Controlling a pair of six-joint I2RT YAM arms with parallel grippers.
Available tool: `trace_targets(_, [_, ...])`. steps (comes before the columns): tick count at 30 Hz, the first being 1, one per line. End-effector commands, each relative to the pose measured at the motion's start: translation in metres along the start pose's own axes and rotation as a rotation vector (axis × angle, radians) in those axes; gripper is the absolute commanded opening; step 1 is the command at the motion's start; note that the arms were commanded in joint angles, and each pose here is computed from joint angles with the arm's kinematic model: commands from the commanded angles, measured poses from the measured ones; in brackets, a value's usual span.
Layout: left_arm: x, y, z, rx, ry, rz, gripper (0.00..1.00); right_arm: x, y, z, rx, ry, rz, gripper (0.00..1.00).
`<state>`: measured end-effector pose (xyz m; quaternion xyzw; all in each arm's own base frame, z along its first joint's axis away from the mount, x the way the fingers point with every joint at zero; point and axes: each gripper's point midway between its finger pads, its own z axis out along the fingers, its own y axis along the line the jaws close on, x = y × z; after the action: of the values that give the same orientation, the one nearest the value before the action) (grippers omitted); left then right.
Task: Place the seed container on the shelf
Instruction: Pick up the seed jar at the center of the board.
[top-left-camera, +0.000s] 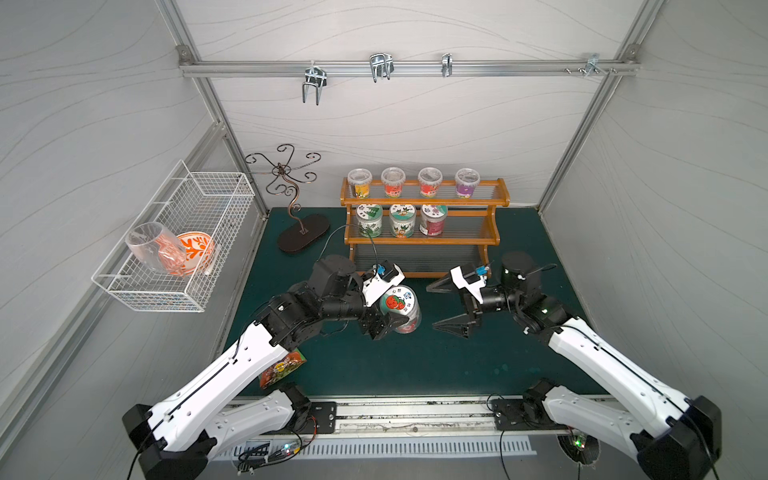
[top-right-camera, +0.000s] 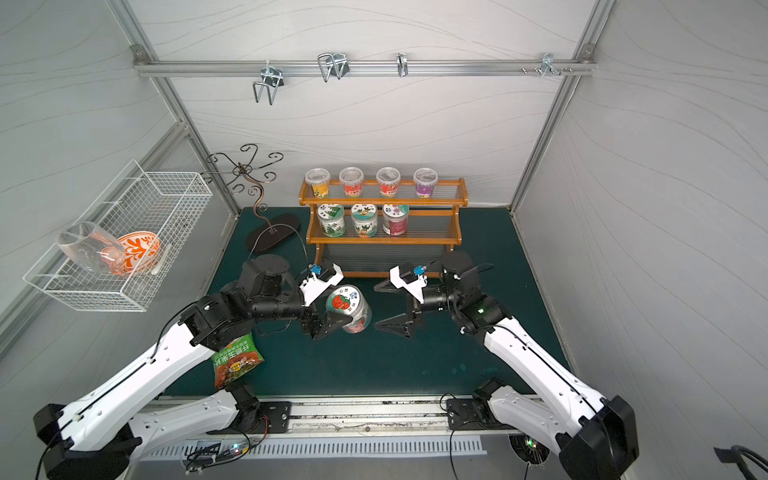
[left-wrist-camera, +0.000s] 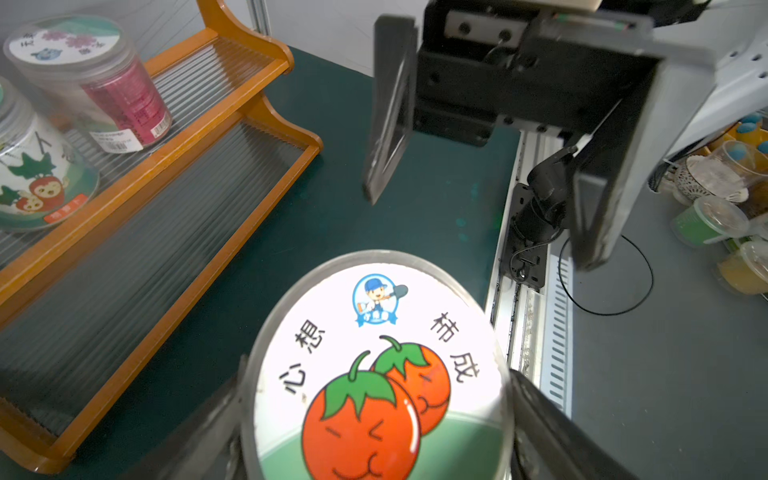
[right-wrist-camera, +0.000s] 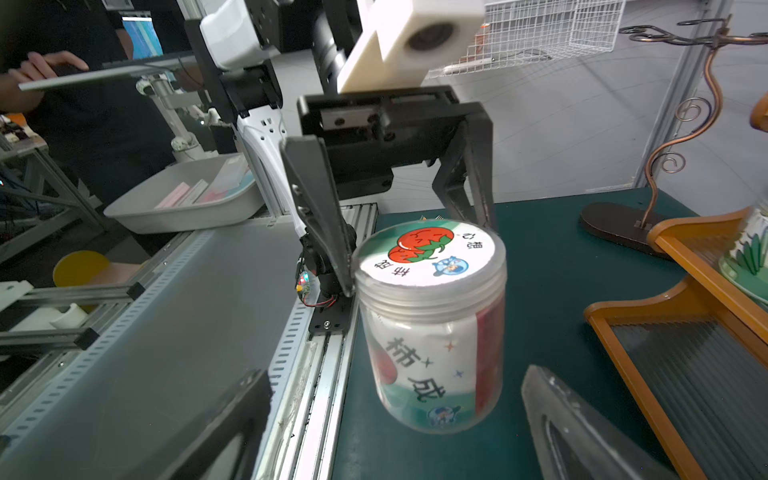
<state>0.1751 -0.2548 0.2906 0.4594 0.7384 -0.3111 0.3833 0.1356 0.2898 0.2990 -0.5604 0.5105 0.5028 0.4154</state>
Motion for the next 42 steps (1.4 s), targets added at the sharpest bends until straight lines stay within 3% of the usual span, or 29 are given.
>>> trace_targets(1, [-0.029, -0.01, -0.009, 0.051, -0.08, 0.078, 0.54, 0.002, -0.01, 0.012, 0.083, 0.03, -0.117, 0.99])
trace_targets(11, [-0.036, -0.012, -0.002, 0.089, -0.092, 0.097, 0.54, 0.014, -0.02, 0.024, 0.11, 0.051, -0.087, 0.99])
trace_targets(25, [-0.045, -0.009, 0.004, 0.092, -0.121, 0.137, 0.53, 0.012, 0.001, 0.036, -0.024, 0.047, -0.061, 0.99])
trace_targets(39, [-0.058, -0.012, 0.004, 0.109, -0.164, 0.147, 0.53, 0.015, -0.011, 0.035, 0.071, 0.077, -0.089, 0.99])
trace_targets(42, [-0.058, -0.012, 0.004, 0.111, -0.162, 0.147, 0.53, 0.011, -0.008, 0.033, 0.068, 0.066, -0.11, 0.83])
